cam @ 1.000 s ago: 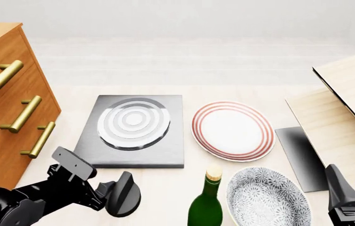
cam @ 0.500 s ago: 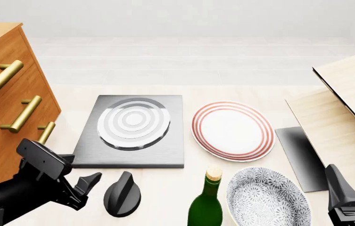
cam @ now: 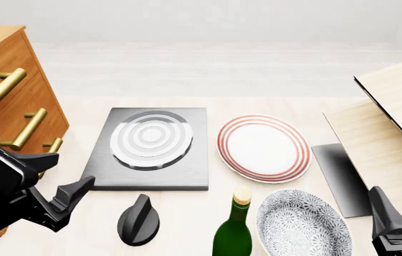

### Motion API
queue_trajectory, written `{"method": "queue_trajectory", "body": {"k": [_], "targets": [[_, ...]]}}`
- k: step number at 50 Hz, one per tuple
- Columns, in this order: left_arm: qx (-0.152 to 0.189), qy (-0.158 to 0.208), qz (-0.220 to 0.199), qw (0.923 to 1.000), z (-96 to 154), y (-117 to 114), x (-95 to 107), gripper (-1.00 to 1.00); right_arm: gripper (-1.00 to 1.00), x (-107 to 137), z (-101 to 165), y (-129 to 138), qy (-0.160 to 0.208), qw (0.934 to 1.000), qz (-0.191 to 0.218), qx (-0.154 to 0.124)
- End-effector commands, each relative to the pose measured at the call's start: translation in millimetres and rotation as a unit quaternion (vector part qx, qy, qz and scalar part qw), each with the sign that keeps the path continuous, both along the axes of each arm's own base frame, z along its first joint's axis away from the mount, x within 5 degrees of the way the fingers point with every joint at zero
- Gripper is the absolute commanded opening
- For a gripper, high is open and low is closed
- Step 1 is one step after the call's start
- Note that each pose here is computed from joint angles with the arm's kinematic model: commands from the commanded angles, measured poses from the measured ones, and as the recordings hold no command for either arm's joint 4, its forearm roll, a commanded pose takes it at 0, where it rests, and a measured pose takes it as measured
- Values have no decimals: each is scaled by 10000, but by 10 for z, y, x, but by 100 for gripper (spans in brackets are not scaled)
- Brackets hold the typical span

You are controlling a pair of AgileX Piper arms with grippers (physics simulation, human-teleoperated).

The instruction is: Turn on the stove.

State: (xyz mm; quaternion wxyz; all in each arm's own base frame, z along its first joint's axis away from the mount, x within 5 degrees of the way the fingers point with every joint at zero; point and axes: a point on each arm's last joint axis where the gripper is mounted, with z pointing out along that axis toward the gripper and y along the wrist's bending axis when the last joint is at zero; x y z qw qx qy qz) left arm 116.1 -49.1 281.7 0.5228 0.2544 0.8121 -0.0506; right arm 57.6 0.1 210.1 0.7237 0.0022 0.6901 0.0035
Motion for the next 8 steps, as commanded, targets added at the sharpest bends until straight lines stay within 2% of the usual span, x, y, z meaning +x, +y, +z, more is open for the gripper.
{"method": "queue_trajectory", "body": {"k": [1,8], "targets": [[-147,-321,-45,9994,297,80,-215,100,100,1,-2,1,10,10000,12,-13],[-143,-443,-103,9989,426,113,-307,100,100,6,-2,3,22,10000,25,-19]]}}
